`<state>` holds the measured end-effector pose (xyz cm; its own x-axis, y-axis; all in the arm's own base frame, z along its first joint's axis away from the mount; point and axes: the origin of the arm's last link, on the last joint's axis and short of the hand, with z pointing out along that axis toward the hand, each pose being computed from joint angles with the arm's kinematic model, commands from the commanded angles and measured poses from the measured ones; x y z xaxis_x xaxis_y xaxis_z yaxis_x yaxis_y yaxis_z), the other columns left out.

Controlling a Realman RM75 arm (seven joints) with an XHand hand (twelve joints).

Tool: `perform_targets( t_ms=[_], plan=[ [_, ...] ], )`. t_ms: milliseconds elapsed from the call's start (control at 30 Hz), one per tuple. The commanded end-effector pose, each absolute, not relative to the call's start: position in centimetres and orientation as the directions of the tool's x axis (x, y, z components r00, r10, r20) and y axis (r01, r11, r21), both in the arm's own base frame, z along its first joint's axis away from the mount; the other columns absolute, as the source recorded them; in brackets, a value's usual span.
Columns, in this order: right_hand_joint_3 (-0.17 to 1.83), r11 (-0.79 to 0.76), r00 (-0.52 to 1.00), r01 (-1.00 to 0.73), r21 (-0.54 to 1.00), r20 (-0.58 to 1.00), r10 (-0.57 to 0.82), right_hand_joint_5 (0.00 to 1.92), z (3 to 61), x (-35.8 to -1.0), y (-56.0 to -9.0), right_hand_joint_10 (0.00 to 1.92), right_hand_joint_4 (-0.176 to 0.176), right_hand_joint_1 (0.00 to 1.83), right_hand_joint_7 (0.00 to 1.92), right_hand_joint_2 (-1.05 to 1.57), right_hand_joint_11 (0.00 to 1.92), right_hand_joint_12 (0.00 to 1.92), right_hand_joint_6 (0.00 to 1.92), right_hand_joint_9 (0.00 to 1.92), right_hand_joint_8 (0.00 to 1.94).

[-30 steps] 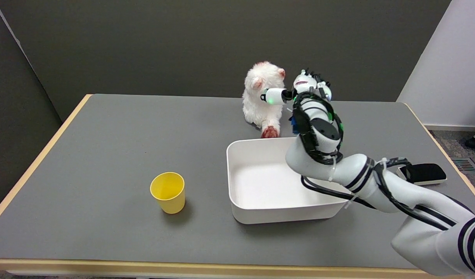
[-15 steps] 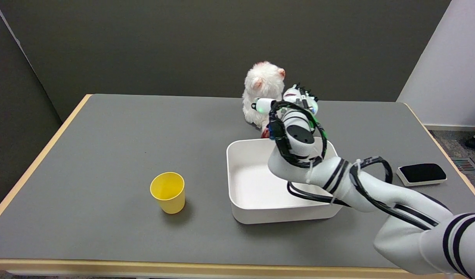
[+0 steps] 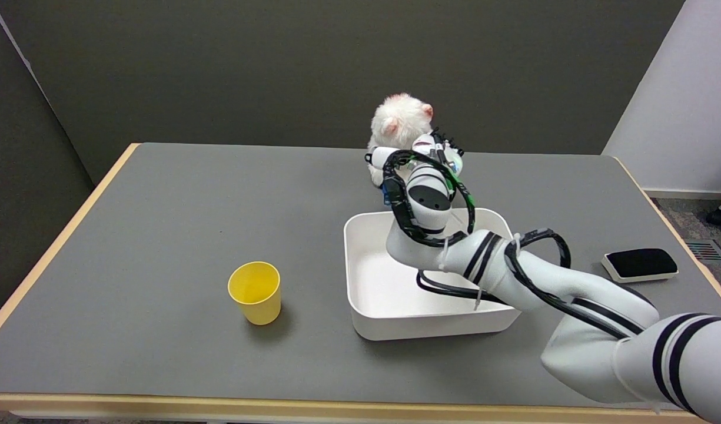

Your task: Pick up the plush toy.

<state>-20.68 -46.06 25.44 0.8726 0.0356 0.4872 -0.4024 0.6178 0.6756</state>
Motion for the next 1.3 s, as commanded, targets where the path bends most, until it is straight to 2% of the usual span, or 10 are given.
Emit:
perform_targets(
  t_ms=[33, 133, 633, 933, 1300],
  plan=[
    [0.7, 0.627, 0.773, -0.553, 0.548, 0.618, 0.143, 0.0, 24.7, -23.0, -46.6, 0.0, -0.176, 0.39, 0.0, 0.62, 0.0, 0.85, 0.0, 0.0, 0.0],
    [0.57, 0.611, 0.751, -0.588, 0.531, 0.639, 0.167, 0.0, 24.2, -23.1, -46.5, 0.0, -0.176, 0.43, 0.0, 0.68, 0.0, 0.81, 0.0, 0.0, 0.0],
    [0.57, 0.577, 0.739, -0.624, 0.527, 0.639, 0.214, 0.0, 24.2, -23.1, -47.5, 0.0, -0.176, 0.46, 0.0, 0.69, 0.0, 0.74, 0.0, 0.0, 0.0],
    [0.57, 0.582, 0.746, -0.622, 0.523, 0.621, 0.239, 0.0, 26.5, -23.9, -48.5, 0.0, -0.176, 0.48, 0.0, 0.69, 0.0, 0.74, 0.0, 0.0, 0.0],
    [0.58, 0.607, 0.743, -0.6, 0.522, 0.644, 0.181, 0.0, 29.3, -26.0, -49.6, 0.0, -0.176, 0.5, 0.0, 0.68, 0.0, 0.74, 0.0, 0.0, 0.0]
  ],
)
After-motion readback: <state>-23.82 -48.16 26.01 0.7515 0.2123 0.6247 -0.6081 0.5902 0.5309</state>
